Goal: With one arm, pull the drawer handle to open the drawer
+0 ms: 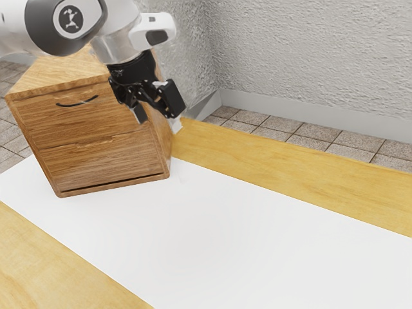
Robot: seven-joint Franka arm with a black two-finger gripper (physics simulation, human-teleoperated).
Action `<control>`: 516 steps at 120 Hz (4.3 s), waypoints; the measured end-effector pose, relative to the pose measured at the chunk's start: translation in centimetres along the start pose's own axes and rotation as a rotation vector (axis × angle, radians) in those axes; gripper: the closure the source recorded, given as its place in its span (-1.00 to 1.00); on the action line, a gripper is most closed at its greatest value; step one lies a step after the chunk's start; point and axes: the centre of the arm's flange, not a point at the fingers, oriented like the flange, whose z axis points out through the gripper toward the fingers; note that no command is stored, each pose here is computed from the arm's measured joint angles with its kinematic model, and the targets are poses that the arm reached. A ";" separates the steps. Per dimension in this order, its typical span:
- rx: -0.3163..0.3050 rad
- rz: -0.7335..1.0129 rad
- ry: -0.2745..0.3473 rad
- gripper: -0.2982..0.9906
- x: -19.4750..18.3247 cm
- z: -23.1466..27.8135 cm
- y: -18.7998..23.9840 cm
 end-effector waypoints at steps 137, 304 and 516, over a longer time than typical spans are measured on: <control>-0.156 -1.612 0.179 -0.50 -6.4 0.5 -25.4; -0.272 -2.043 0.336 -0.50 -7.3 4.1 -27.7; -0.292 -2.078 0.255 -0.49 -9.4 7.0 -26.0</control>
